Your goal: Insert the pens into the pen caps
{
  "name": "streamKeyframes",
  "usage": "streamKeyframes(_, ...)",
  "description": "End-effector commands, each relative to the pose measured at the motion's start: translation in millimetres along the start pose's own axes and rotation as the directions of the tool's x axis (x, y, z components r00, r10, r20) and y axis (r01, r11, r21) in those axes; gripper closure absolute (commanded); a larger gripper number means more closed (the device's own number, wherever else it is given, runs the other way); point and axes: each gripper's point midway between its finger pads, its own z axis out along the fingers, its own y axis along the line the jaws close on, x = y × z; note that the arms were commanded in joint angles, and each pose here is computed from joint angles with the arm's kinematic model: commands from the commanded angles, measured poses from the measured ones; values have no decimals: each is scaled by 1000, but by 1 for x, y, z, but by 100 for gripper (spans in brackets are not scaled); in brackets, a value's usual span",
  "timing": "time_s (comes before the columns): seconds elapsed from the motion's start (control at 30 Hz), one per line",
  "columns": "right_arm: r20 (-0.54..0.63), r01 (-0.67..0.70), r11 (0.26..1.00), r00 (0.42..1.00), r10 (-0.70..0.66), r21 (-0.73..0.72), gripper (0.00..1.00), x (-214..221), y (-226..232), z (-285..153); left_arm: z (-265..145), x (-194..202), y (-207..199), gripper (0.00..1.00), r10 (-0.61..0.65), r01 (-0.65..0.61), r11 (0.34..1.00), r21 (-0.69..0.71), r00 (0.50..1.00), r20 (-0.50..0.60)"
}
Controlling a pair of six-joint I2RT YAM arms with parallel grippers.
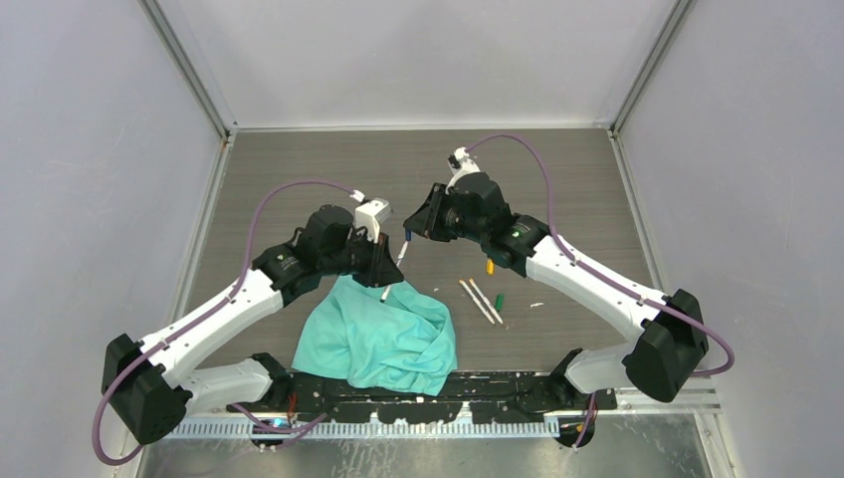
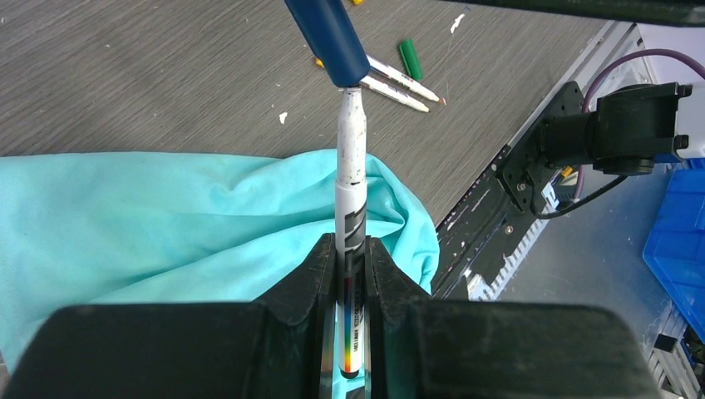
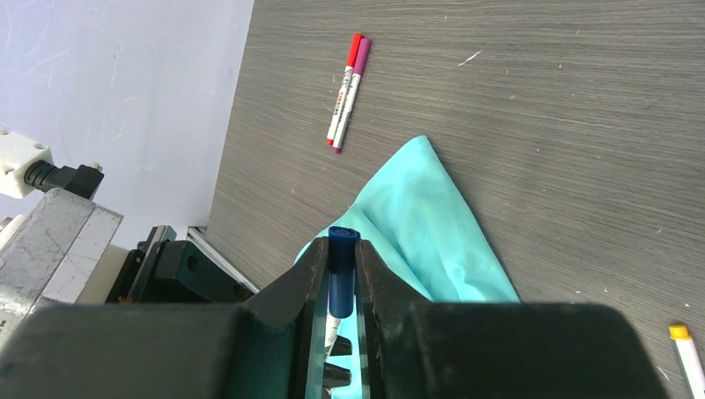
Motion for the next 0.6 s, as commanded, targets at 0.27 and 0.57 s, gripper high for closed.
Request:
streamKeyframes(0.27,23,-12,996,1000,14,-91,99,2,24,-12,-2,-29,-3,100,-8,7,1000,7,992,125)
streamKeyframes(0.57,29,-74,992,997,77,-99,99,20,22,-16,-1,-44,0,100,-41,44,999,-9,979,200)
